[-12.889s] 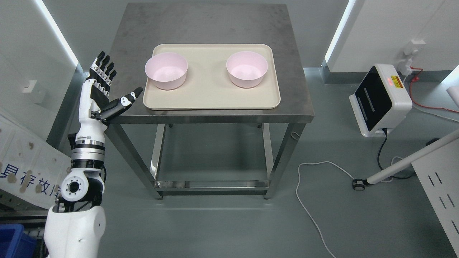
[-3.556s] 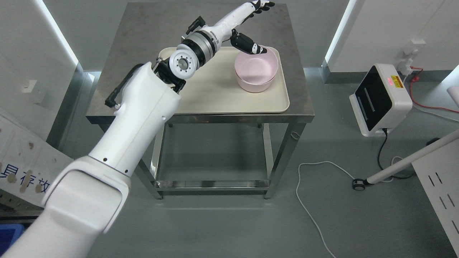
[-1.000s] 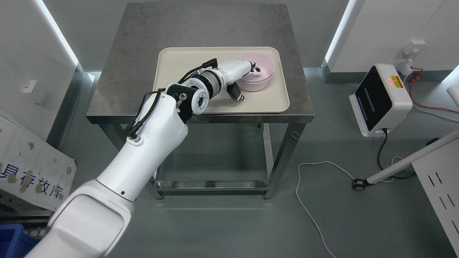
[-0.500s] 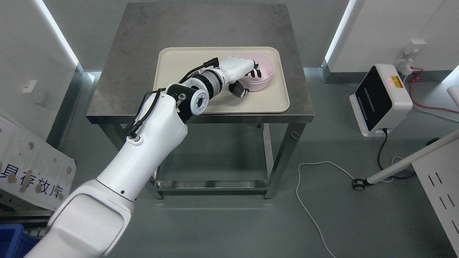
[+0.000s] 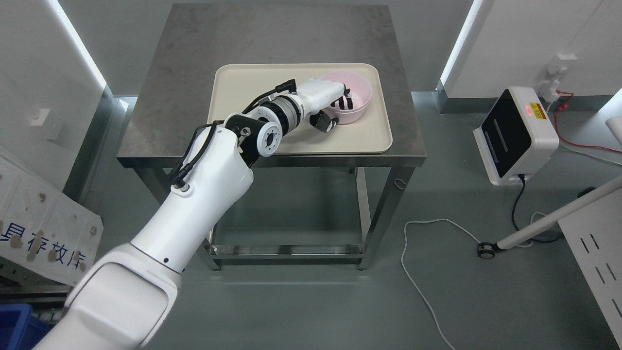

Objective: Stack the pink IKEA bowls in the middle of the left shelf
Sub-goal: 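Grasp the rim of the stacked pink bowls with the left hand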

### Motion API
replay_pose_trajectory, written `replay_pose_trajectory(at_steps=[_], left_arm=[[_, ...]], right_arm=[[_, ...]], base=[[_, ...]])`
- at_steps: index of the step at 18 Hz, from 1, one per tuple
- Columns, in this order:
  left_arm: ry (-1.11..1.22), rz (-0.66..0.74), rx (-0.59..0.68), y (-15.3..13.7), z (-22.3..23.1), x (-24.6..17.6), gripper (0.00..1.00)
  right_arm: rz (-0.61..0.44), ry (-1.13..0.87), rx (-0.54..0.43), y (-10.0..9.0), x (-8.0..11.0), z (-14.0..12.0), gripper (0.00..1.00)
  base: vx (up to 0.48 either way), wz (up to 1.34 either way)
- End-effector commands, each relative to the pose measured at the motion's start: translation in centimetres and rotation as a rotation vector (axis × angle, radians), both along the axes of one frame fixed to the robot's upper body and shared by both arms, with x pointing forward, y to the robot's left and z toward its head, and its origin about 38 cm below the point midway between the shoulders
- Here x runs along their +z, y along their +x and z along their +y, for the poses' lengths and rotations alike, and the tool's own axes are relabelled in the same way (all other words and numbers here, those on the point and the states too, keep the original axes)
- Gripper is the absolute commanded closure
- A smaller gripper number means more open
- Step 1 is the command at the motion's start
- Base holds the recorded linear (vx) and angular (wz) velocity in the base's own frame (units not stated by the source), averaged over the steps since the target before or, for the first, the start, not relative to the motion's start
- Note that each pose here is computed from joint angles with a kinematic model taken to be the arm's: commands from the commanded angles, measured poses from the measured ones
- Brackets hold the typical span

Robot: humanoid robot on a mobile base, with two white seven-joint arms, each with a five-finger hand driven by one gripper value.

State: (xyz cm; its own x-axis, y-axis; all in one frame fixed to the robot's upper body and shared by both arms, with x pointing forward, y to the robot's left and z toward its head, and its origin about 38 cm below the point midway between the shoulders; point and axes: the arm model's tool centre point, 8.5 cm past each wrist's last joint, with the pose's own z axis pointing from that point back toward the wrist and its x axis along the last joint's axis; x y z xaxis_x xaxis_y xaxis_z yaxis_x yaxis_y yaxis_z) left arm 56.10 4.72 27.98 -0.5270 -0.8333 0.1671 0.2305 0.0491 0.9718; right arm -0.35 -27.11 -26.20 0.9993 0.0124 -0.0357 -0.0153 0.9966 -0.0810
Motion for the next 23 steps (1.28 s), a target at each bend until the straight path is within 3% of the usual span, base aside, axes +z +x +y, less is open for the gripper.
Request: replay_pose_trajectory(at_steps=[1, 6, 14, 23], left_arm=[[0.008, 0.012, -0.011, 0.5, 1.3, -0.7, 0.86], [-0.042, 0.004, -0.017, 0.7, 2.3, 0.1, 0.98], [-0.257, -0.126, -0.074, 1.0, 7.0, 5.5, 0.99], [-0.308, -0.222, -0.135, -4.4, 14.5, 5.1, 0.99]], right_arm=[[-0.008, -0.018, -0.025, -0.7, 0.1, -1.1, 0.00], [-0.006, -0.018, -0.025, -0.7, 0.1, -1.1, 0.00], [-0.006, -0.018, -0.027, -0.7, 0.1, -1.1, 0.00], [-0.008, -0.018, -0.025, -0.7, 0.1, -1.1, 0.00]], base=[[0.000, 0.00], [0.000, 0.00], [0.000, 0.00], [-0.001, 0.01]])
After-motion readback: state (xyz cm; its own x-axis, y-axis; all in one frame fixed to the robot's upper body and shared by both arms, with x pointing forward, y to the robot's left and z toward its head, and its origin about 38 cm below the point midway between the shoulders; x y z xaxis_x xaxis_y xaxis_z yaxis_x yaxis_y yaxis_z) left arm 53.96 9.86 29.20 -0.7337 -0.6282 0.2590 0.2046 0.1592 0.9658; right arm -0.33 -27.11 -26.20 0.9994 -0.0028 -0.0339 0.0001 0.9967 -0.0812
